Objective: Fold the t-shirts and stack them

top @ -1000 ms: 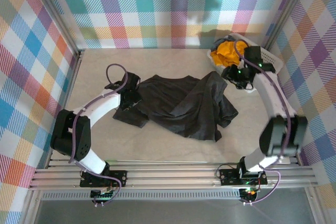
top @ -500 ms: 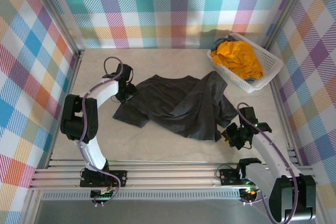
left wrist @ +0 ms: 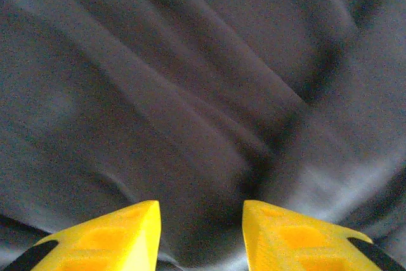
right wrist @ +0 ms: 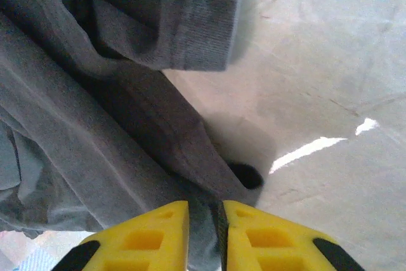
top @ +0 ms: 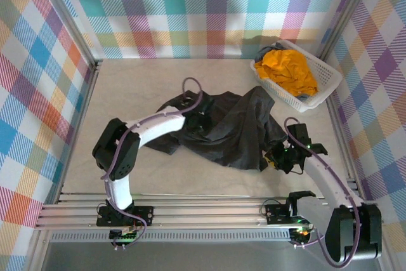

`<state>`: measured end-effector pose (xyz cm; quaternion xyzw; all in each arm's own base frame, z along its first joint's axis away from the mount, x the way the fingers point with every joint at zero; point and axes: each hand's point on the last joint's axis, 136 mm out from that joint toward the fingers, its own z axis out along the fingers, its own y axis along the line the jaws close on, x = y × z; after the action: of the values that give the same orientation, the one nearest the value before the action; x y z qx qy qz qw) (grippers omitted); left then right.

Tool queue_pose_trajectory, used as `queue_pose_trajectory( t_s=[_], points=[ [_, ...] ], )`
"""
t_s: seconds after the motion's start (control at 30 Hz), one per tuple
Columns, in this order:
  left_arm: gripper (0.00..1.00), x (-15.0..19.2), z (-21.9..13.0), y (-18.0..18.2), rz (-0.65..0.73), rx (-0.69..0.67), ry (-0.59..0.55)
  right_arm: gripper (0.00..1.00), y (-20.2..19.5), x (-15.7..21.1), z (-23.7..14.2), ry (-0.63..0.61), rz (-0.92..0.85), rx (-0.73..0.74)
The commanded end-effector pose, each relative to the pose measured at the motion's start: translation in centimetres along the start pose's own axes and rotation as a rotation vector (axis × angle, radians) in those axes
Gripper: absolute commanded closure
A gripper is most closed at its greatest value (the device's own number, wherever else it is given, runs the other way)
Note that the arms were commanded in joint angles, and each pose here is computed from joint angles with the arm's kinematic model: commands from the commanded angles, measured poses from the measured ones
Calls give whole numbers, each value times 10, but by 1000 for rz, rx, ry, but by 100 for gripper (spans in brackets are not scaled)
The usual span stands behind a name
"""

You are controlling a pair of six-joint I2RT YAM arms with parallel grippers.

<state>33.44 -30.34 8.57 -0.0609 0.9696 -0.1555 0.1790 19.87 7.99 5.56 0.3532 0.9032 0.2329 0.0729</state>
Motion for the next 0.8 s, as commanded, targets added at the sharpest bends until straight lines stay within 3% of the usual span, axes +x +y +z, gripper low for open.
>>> queue_pose_trajectory(
  t_s=[0.0, 0.1, 0.2, 0.47, 0.77],
  points=[
    [62, 12, 5, -46, 13, 72, 0, 81, 26, -12, -2, -15, -97, -38],
    [63, 30, 24, -70, 59, 75, 34, 81, 32, -21, -2, -31, -118, -13],
    [64, 38, 48, -60, 42, 11, 66, 82, 37, -27, -1, -36, -125, -9],
    [67, 26, 80, 33, -54, -180, 92, 80, 36, -23, 2, -13, -113, -3],
    [68, -3, 61, 109, -158, -267, 51, 77, 51, -15, 15, 32, -157, -11]
  ],
)
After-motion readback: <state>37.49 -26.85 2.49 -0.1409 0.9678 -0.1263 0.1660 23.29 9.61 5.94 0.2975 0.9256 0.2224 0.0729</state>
